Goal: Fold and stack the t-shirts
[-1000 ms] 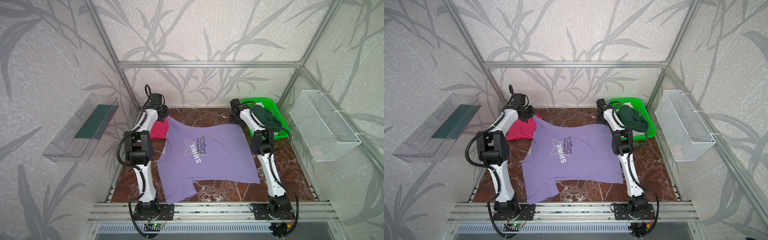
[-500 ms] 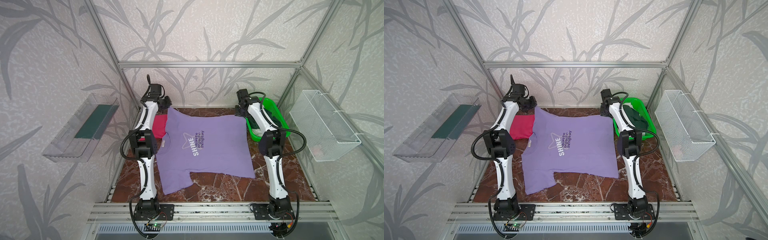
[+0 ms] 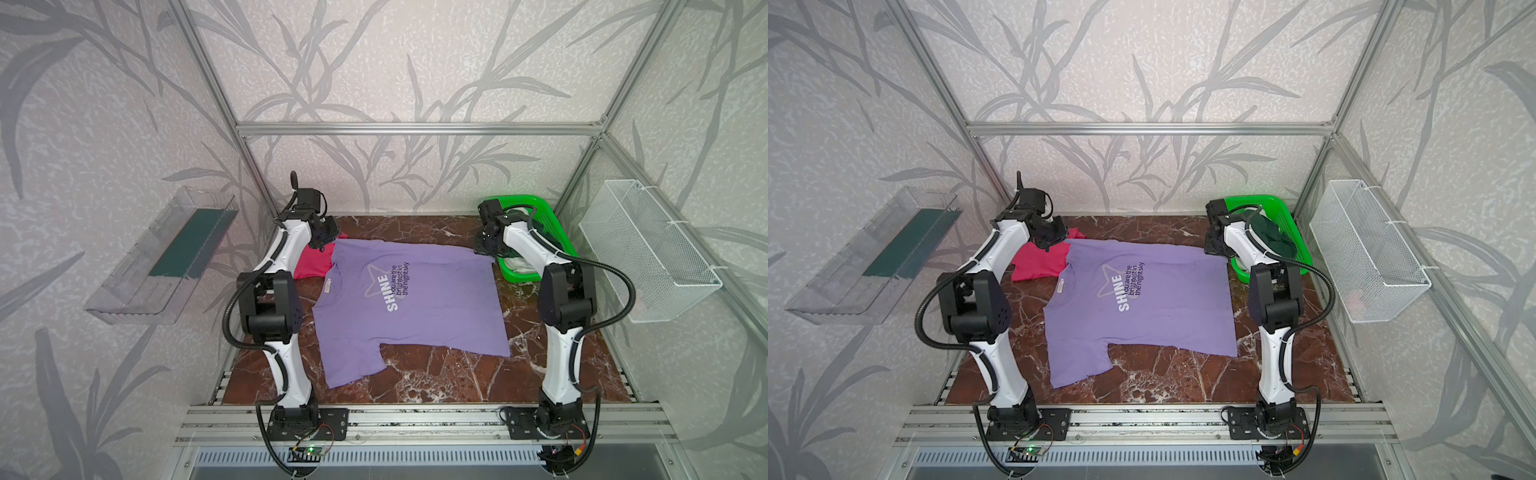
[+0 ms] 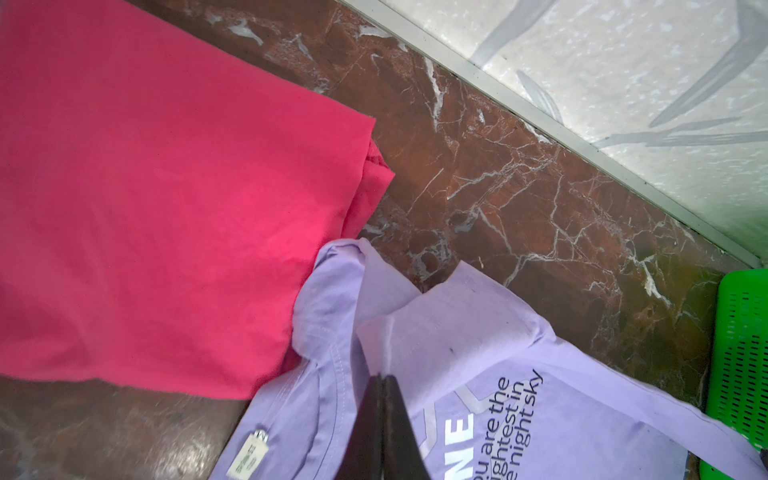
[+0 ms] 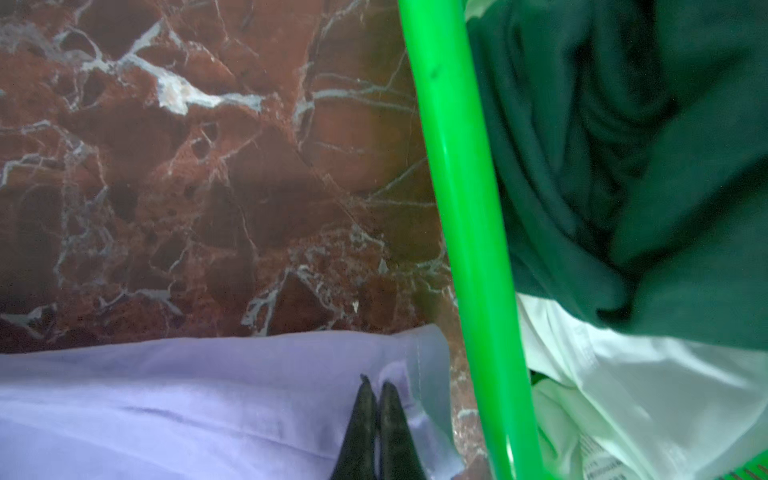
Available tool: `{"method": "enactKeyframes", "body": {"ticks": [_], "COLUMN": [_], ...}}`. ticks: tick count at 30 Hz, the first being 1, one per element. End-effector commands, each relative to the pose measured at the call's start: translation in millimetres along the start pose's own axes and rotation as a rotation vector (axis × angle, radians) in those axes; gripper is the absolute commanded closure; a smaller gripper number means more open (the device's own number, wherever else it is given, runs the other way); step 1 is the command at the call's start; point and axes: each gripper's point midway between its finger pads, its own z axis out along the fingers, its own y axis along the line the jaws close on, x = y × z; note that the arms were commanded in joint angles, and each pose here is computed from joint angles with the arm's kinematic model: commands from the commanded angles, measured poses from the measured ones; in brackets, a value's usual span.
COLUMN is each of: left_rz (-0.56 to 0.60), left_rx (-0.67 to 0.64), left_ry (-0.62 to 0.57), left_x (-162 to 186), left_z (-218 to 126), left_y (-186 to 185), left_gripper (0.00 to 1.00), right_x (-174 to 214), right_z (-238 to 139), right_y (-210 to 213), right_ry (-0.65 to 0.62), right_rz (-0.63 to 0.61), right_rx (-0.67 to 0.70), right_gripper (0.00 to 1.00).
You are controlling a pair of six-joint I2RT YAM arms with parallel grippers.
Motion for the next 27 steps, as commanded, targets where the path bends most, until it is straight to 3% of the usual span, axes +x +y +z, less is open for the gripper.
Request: {"method": "enactKeyframes", "body": {"ticks": [1, 24, 26, 27], "left_rz": [-0.025, -0.195, -0.221, -0.233], "left_rx": [-0.036, -0.206, -0.225, -0.229], "left_ry": [-0.045, 0.061, 0.070, 0.072], "left_x": [5, 151, 168, 175], "left_z": [-15, -26, -28, -29], "left_y": [11, 95, 104, 108], "left_gripper": [1.00, 1.00, 1.00, 0.91], "right_x": [-11, 87, 93, 95], "right_z": [-20, -11, -15, -18], "right_y": [-2, -36, -42, -45], "right_ry": [-0.088, -0.038, -0.049, -0.058], "right_rz": [0.022, 0.023, 0.035, 0.041], "right_rx": [-0.020, 0.103, 0.123, 0.133], "right_gripper": [1.00, 0.99, 0.88, 0.81]}}
